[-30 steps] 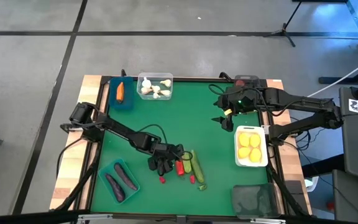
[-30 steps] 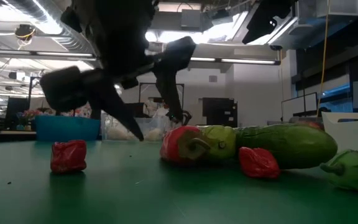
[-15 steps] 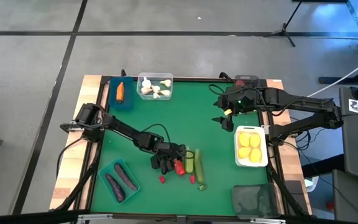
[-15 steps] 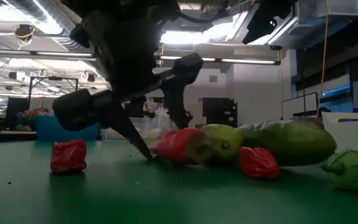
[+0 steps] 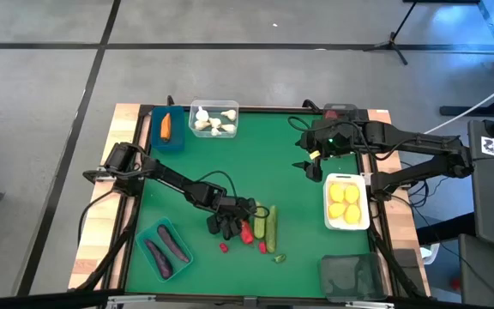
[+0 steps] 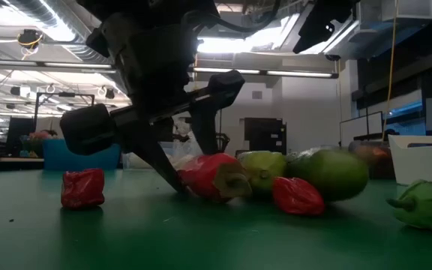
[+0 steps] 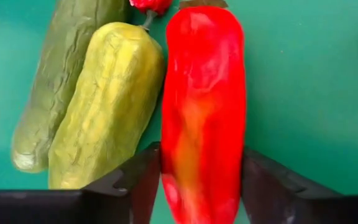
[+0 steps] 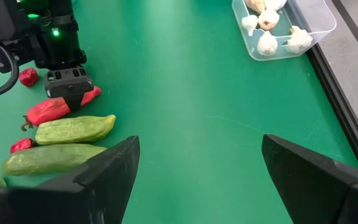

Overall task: Sort produce into baskets
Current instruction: Put the red bell pepper into the blue bin

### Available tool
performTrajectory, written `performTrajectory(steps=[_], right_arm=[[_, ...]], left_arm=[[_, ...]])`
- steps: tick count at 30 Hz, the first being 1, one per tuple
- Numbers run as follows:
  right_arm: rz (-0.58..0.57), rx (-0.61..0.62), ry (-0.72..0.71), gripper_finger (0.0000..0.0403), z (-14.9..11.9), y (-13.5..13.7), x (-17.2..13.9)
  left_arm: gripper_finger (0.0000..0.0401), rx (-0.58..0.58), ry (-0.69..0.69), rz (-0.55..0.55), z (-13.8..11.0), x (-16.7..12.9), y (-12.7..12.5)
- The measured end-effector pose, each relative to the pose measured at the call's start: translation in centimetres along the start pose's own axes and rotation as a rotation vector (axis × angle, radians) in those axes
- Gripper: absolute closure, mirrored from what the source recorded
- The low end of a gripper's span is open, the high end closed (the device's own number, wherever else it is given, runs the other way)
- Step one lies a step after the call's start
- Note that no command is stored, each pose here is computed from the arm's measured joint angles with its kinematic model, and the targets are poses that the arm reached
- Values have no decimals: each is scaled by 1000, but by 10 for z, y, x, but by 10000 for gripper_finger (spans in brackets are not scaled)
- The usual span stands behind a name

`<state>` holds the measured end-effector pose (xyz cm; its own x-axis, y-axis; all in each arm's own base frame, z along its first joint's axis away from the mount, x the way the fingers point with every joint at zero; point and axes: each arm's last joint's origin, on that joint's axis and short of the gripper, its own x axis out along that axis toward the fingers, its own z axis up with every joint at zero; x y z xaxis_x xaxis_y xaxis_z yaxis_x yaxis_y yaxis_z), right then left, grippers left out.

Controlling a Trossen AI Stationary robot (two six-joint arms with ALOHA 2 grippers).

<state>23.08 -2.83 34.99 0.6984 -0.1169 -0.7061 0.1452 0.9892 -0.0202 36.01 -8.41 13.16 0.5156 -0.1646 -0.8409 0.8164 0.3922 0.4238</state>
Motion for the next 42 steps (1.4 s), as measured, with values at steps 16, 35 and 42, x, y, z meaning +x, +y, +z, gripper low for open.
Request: performTrajectory(steps=[16, 35, 42], right_arm=[[0, 0, 11, 68, -1, 0, 0], [0, -10, -3, 68, 0, 0, 0], [0, -10, -3, 68, 0, 0, 0]], left_arm=[[249, -397, 138, 202, -4, -32, 15], [246, -1555, 637, 870, -88, -186, 3], [243, -1797, 791, 1029, -138, -215, -10]])
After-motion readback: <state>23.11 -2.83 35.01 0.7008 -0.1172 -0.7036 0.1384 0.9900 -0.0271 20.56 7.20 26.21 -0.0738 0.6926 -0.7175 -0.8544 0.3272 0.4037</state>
